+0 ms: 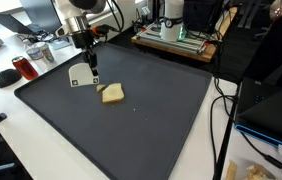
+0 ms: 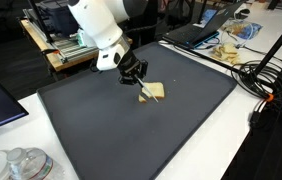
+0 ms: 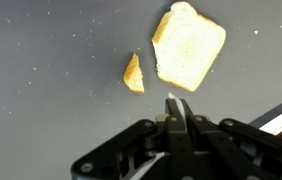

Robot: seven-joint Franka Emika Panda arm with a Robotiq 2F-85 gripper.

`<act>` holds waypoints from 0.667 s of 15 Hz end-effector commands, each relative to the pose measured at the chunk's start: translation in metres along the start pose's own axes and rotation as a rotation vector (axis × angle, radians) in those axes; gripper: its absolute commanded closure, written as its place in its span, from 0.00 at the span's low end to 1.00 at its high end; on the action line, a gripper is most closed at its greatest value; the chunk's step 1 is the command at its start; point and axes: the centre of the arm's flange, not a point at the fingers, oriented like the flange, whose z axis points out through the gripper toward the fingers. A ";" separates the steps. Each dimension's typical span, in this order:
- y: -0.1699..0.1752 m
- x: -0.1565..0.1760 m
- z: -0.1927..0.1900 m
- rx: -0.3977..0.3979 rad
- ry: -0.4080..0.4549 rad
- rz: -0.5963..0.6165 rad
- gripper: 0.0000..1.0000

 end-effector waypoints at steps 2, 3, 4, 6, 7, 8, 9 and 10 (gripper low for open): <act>-0.047 -0.003 -0.015 -0.154 -0.020 -0.015 0.99; -0.057 -0.004 -0.017 -0.194 -0.015 -0.022 0.99; -0.065 -0.004 -0.019 -0.223 -0.013 -0.030 0.99; -0.082 -0.004 -0.019 -0.286 -0.017 -0.043 0.99; -0.091 -0.005 -0.019 -0.318 -0.023 -0.050 0.99; -0.099 -0.006 -0.017 -0.348 -0.030 -0.056 0.99; -0.108 -0.006 -0.015 -0.388 -0.030 -0.058 0.99; -0.117 -0.006 -0.011 -0.424 -0.030 -0.063 0.99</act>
